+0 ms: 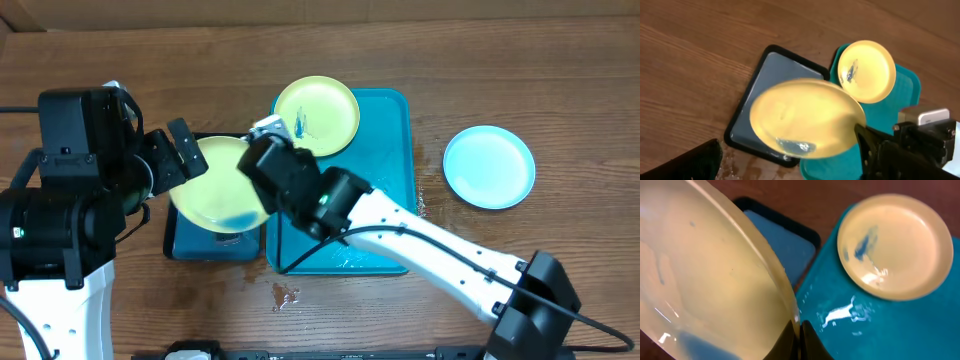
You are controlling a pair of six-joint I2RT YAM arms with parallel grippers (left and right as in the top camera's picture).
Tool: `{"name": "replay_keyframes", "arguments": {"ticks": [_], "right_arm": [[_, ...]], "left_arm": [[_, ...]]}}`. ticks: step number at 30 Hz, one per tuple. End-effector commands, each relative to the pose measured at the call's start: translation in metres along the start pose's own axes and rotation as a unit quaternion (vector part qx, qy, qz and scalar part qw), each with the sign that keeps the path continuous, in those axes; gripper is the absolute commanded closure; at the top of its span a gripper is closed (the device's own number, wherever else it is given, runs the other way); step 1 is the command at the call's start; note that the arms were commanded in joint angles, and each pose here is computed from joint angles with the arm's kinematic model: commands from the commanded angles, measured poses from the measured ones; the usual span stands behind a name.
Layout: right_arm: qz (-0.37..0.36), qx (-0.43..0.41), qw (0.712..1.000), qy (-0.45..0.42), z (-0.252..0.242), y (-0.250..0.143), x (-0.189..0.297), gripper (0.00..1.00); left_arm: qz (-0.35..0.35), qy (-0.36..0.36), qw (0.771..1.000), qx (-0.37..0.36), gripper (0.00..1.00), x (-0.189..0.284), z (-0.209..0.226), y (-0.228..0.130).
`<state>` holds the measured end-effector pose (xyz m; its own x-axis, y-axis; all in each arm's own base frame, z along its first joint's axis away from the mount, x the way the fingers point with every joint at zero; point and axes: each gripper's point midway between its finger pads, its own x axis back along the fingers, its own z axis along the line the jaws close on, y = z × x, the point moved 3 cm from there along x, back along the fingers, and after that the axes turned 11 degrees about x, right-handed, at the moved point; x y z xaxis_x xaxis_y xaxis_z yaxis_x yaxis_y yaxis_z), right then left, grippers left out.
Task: Clean dirty plates on tray and stack at the side
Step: 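Lift the scrubbed yellow plate off the teal tray with the right gripper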
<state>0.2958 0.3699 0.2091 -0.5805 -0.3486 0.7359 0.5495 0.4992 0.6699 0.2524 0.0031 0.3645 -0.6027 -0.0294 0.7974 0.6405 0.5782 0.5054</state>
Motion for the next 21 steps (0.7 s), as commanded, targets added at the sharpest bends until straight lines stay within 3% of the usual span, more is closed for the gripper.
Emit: {"name": "replay_keyframes", "arguments": {"ticks": [1, 7, 12, 21], "right_arm": [[-0.024, 0.039, 0.998, -0.034, -0.003, 0.012, -0.009, 0.96], [-0.056, 0.040, 0.996, -0.064, -0.010, 0.026, -0.008, 0.96], [-0.071, 0.102, 0.990, -0.070, -0.005, 0.033, -0.005, 0.96], [-0.138, 0.177, 0.958, -0.181, 0.011, 0.059, 0.023, 0.96]], "left_arm": [[-0.002, -0.002, 1.000, -0.006, 0.00, 0.007, 0.002, -0.002], [-0.003, 0.001, 1.000, -0.017, 0.00, 0.007, 0.002, -0.002], [-0.003, 0.000, 1.000, -0.017, 0.00, 0.007, 0.002, -0.002], [-0.009, -0.004, 1.000, -0.017, 0.00, 0.007, 0.000, 0.001]]}}
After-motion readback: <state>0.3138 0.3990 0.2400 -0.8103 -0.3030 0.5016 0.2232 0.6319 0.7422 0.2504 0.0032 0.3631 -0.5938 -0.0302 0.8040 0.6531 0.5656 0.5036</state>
